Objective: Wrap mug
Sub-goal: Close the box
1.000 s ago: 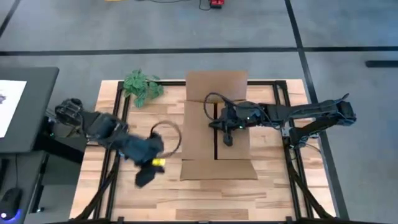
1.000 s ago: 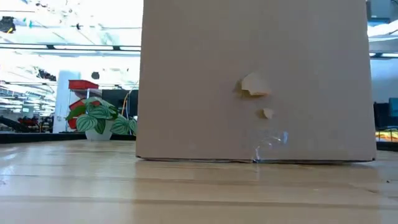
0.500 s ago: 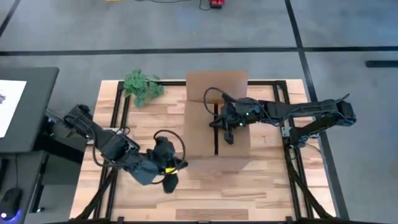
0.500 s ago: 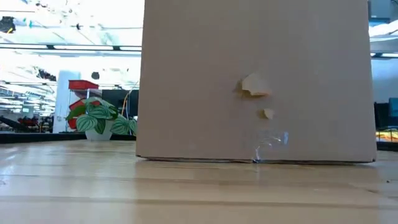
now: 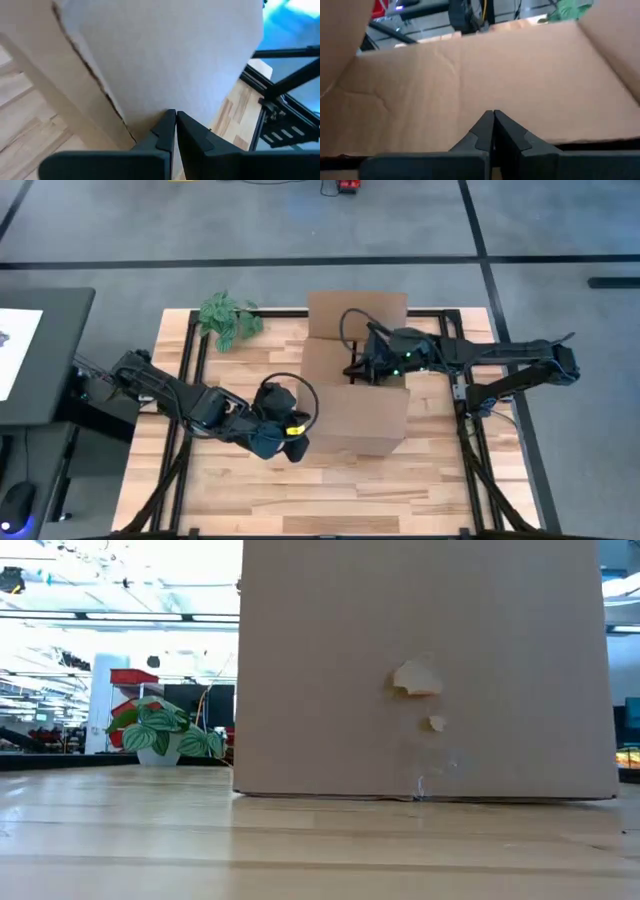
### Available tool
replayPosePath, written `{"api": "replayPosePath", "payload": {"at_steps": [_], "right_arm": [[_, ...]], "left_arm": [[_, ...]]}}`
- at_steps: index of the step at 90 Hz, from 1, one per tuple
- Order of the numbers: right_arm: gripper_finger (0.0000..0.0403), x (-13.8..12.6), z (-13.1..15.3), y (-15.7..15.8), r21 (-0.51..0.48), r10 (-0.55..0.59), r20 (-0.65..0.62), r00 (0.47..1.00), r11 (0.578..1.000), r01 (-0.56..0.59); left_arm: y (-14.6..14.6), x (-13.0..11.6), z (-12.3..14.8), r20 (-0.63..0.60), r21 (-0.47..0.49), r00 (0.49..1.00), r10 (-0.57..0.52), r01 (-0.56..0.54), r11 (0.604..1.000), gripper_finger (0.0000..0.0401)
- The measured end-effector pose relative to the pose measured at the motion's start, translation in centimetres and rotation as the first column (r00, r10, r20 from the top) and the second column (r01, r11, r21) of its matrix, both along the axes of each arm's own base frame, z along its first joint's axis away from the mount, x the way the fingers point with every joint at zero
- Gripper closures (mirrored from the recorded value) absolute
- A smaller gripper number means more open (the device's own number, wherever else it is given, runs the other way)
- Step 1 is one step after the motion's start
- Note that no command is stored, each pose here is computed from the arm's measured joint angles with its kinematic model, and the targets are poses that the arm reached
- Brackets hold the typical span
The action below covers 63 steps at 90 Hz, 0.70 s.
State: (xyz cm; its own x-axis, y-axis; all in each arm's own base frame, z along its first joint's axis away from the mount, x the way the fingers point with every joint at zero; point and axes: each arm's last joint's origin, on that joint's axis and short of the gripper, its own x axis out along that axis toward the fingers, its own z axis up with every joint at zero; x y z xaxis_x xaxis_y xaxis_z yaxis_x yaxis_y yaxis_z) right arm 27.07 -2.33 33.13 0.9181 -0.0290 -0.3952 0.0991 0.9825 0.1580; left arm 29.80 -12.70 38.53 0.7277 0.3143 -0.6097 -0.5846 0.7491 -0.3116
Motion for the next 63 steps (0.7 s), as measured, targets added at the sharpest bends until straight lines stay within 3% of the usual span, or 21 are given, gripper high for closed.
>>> {"api": "replayPosePath", "payload": {"at_steps": [42,63], "right_arm": [[0.0403,-4.6,4.5,-0.6,0.009,-0.059,0.196,0.979,0.998,0.058],[0.0403,-9.5,9.1,-1.7,-0.009,-0.238,0.359,0.902,0.966,0.258]], "left_arm": [[1.1,-0.4,-0.9,-0.112,0.026,0.993,0.050,-0.047,0.999,0.0401],[1.4,-0.3,-0.9,-0.115,0.036,0.992,0.050,-0.046,0.998,0.0401]]}}
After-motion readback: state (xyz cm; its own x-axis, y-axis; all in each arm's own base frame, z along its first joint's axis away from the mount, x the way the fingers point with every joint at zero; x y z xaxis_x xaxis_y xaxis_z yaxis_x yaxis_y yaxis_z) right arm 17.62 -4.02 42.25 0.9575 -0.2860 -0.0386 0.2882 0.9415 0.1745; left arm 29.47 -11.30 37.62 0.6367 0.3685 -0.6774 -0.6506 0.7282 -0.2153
